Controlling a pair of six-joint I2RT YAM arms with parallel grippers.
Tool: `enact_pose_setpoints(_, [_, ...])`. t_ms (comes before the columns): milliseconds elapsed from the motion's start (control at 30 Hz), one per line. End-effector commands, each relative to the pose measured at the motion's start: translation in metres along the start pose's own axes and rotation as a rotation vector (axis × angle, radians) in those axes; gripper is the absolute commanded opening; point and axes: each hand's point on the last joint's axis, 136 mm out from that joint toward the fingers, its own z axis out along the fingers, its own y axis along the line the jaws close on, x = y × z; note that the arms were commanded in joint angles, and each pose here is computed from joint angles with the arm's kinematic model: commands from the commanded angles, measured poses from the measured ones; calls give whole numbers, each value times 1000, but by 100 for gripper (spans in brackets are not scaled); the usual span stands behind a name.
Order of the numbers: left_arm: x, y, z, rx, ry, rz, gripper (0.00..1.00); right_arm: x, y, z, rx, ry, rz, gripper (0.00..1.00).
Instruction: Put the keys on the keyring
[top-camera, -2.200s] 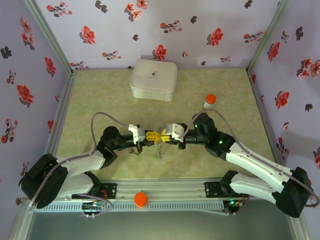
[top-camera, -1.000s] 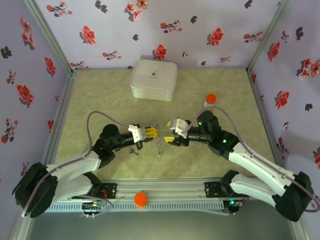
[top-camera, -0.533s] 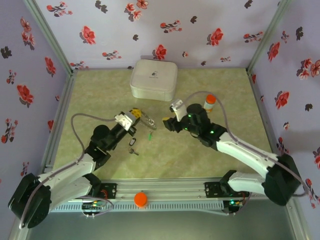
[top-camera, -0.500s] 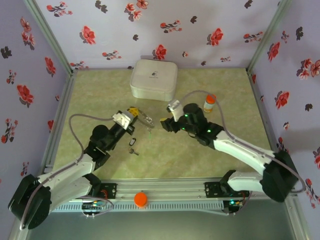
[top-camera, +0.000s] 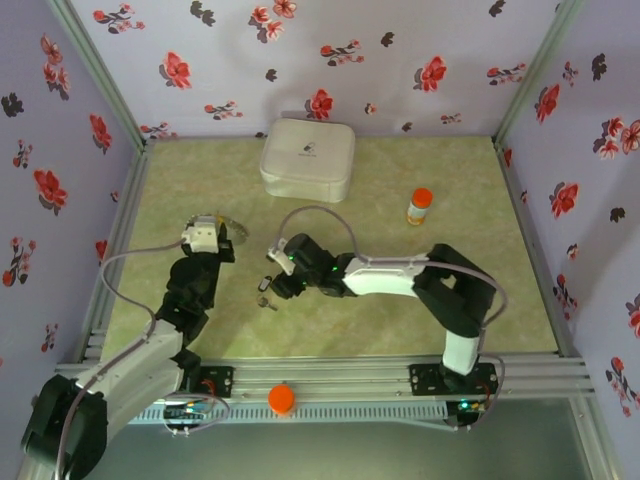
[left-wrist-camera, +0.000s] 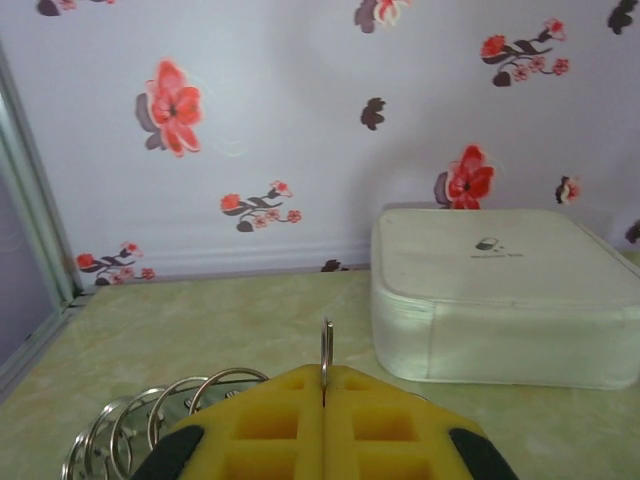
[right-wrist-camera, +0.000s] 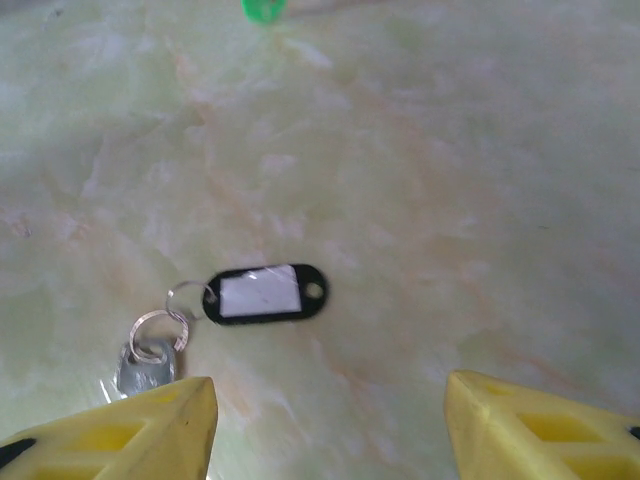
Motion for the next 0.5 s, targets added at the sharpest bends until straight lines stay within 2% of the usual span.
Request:
enact_pose_setpoints(0, [-6,15,-5,-63,-30,-45,0,-28,13,16,17,-61,-42,63])
enact_pose_setpoints(267, [-3,17,-6,-67,-20,-40,0,-16,40,62,-10,22,-102,63])
enact_pose_setpoints(467, [0,16,-4,-63,-11,-35,0,3,32,75,50,111,-114,55])
